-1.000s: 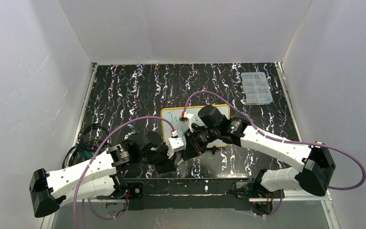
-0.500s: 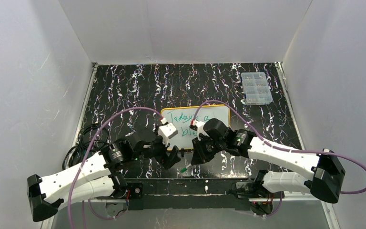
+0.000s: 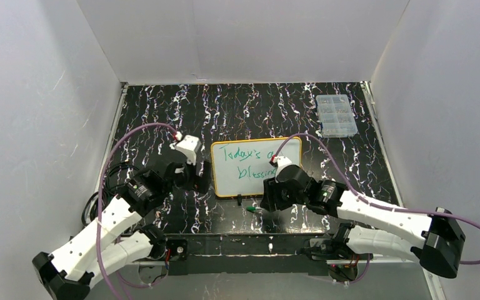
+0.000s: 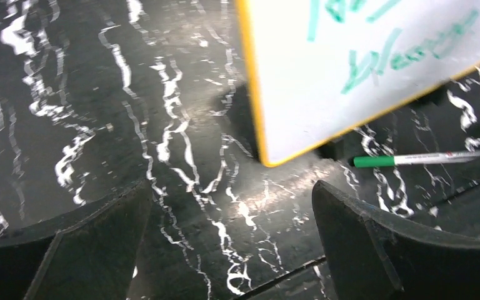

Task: Write a sentence on the whiteboard
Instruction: Place the whiteboard marker at the center of the board, then reset both arms

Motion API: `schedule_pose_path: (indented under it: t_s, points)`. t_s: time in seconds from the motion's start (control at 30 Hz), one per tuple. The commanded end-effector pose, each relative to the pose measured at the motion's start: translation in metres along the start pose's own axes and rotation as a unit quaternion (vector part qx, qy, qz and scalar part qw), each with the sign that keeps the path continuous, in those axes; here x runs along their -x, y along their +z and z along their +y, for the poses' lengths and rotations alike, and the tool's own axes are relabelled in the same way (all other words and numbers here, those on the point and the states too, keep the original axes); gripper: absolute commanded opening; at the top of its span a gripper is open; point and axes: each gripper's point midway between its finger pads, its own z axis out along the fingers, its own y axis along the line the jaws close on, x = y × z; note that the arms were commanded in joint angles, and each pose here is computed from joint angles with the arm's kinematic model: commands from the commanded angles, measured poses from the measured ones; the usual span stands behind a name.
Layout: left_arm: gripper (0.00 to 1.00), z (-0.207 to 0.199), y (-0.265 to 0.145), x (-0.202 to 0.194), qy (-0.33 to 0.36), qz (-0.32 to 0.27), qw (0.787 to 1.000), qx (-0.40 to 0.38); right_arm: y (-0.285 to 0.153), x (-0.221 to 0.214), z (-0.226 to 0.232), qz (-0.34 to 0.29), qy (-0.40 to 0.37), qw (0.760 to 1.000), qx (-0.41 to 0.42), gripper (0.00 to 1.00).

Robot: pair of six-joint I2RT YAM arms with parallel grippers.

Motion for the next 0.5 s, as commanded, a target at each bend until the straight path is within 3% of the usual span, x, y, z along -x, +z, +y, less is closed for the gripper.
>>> schedule_pose_path:
  t_s: [0.0,0.13,0.33,0.47]
  points:
    - [0.98,0.037,-0.014,0.015,-0.045,-0.020,0.997,0.065,-0.018,0.033,-0.018,-0.075,-0.010,0.995,-0.060,0.70]
    - [0.98,0.076,-0.025,0.021,-0.092,-0.041,0.984,0.148,-0.046,0.065,-0.026,-0.136,-0.030,0.985,-0.103,0.98]
    - [0.98,0.128,-0.056,0.029,-0.104,-0.087,0.946,0.294,-0.107,0.131,-0.047,-0.271,-0.047,0.942,-0.190,0.99]
    - [0.98,0.142,-0.071,0.036,-0.094,-0.098,0.932,0.337,-0.144,0.166,-0.059,-0.341,-0.048,0.912,-0.225,0.99]
